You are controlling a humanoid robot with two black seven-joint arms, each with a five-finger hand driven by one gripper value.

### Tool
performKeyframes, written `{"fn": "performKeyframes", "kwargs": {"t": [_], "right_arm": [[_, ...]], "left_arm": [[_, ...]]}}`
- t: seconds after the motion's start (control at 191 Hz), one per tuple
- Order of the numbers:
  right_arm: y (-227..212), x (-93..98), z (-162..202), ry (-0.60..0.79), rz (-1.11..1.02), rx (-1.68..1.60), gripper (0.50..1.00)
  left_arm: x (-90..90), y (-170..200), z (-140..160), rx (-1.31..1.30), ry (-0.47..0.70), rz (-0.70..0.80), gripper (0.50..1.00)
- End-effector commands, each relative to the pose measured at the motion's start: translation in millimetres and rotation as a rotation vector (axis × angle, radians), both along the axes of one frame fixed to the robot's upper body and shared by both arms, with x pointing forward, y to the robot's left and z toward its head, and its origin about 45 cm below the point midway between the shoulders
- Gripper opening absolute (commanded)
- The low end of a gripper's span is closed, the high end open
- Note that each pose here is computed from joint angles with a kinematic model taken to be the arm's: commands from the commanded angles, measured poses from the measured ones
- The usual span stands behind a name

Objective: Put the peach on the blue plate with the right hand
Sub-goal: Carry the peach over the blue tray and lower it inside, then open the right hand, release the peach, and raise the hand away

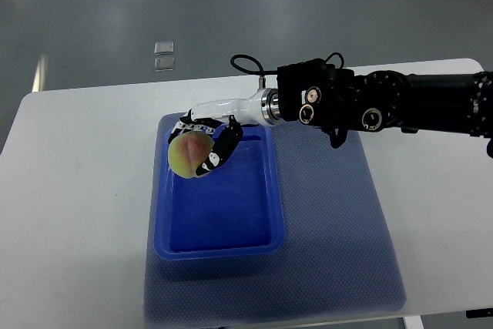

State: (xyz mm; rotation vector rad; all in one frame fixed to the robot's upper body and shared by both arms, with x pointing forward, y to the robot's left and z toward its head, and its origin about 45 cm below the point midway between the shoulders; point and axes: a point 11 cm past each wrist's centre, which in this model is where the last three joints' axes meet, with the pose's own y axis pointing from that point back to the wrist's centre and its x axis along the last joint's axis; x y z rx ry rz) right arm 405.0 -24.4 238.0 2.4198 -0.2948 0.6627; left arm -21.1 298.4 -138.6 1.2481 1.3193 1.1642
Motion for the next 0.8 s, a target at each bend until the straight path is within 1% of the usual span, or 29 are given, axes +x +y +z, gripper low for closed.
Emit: {"fn": "performKeyframes", "kwargs": {"t": [0.0,0.047,0.094,0.141,0.147,0.183,0.225,0.293,0.32,0.341,0.356,0.414,0.487,0.493,0.508,0.514,0.566,0.571,0.681,0.797], "right_arm": [[6,-4.7,-18,0.011,-0.008,-0.003,0.607],[1,-2.8,-25,0.007,-0.021,-0.012,0.613],[-3,-0.6,-30,-0.007,-0.027,-0.026,0.633],[-3,-0.6,-30,-0.007,-0.027,-0.026,0.633],[-7,1.2,-34,-0.019,-0.033,-0.038,0.641],[-10,2.0,-37,-0.023,-0.040,-0.045,0.648],[-13,2.8,-40,-0.026,-0.043,-0.053,0.676],[-17,1.8,-47,-0.021,-0.045,-0.074,0.701],[-19,0.2,-51,-0.018,-0.043,-0.084,0.729],[-20,-0.2,-52,-0.016,-0.043,-0.086,0.735],[-21,-0.2,-53,-0.015,-0.044,-0.089,0.750],[-21,-1.7,-56,-0.008,-0.044,-0.090,0.756],[-23,-4.0,-60,0.003,-0.047,-0.089,0.817],[-23,-4.3,-61,0.005,-0.048,-0.089,0.827],[-23,-4.4,-61,0.006,-0.047,-0.090,0.834],[-23,-4.6,-61,0.007,-0.046,-0.090,0.844],[-23,-4.6,-61,0.007,-0.046,-0.090,0.844],[-23,-5.3,-62,0.014,-0.045,-0.092,0.927],[-22,-5.3,-61,0.016,-0.044,-0.088,0.930],[-17,-3.3,-52,0.011,-0.034,-0.076,0.932]], "left_arm": [[0.0,0,0,-0.001,0.000,-0.001,1.000],[0.0,0,0,-0.001,0.000,-0.001,1.000],[0.0,-1,0,-0.003,0.000,-0.001,1.000],[0.0,-1,0,-0.003,0.000,-0.001,1.000],[0.0,-1,0,-0.003,0.000,-0.001,1.000],[-0.2,-1,0,-0.003,0.000,-0.002,1.000],[-0.1,0,0,-0.001,0.000,-0.001,1.000],[-0.2,0,0,-0.001,0.000,-0.002,1.000],[-0.2,-1,0,-0.003,0.000,-0.002,1.000],[-0.2,-1,0,-0.003,0.000,-0.002,1.000],[-0.2,0,0,-0.001,0.000,-0.002,1.000],[-0.2,-1,0,-0.003,0.000,-0.002,1.000],[-0.2,-1,0,-0.003,0.000,-0.002,1.000],[-0.2,-1,0,-0.003,0.000,-0.002,1.000],[-0.2,-1,0,-0.003,0.000,-0.002,1.000],[-0.2,-1,0,-0.003,0.000,-0.002,1.000],[-0.2,-1,0,-0.003,0.000,-0.002,1.000],[-0.2,-1,0,-0.003,0.000,-0.002,1.000],[-0.2,0,0,0.001,0.001,-0.002,1.000],[-0.1,0,0,0.000,0.000,-0.001,1.000]]}}
